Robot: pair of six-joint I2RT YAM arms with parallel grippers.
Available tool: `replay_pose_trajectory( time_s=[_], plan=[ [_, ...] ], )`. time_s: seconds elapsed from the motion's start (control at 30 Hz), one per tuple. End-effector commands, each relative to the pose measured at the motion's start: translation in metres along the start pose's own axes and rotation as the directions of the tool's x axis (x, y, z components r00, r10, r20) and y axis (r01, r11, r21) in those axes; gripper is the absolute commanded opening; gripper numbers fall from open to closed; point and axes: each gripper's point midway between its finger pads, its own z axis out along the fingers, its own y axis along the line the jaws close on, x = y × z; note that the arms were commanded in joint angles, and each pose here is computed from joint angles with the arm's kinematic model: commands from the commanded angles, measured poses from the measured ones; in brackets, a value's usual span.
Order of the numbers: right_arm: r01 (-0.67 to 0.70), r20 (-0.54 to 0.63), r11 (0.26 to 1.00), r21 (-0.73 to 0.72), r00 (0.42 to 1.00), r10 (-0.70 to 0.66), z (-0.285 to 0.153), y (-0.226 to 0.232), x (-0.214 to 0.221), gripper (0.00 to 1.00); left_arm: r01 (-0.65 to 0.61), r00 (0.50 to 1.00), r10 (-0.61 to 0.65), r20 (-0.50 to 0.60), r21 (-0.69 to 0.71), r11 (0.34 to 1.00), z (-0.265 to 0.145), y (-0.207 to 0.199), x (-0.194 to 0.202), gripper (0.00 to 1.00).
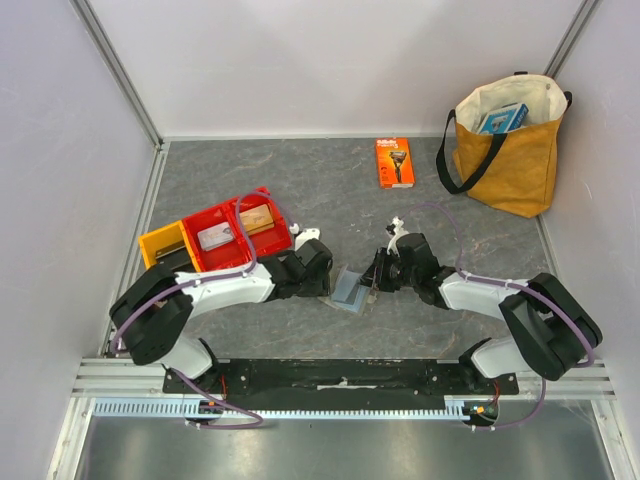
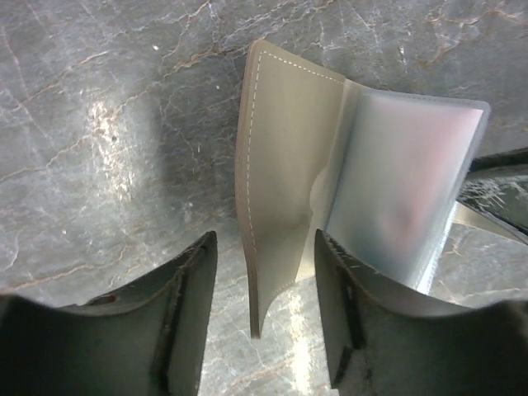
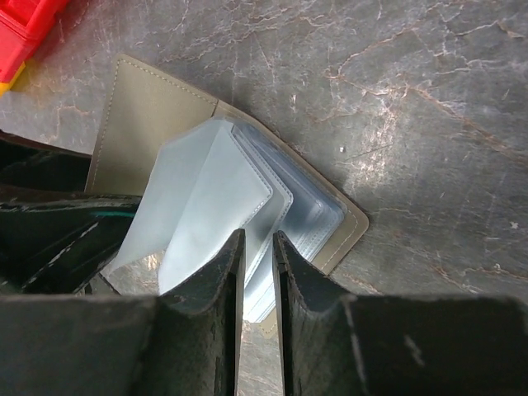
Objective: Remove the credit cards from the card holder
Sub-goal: Remove the credit card from the card holder.
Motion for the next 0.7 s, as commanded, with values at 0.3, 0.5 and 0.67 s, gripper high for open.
replay_pose_trajectory(
  time_s=[0.3,0.5,0.67],
  plan=[
    [0.023,0.032,0.998,-0.063,0.999,-0.021,0.0,0.024,-0.02,0.28,0.007,0.99,-0.023,0.137,0.118,0.993,-0.054,-0.015,-0.03,0.68],
    [0.026,0.037,0.998,-0.065,0.999,-0.023,0.001,0.026,-0.024,0.29,-0.166,0.979,0.138,0.152,0.187,0.968,-0.067,-0.05,-0.025,0.74],
    [0.024,0.036,0.997,-0.068,0.999,-0.022,0.001,0.028,-0.024,0.29,-0.24,0.963,0.217,0.157,0.148,0.96,-0.061,-0.064,-0.022,0.74]
  ],
)
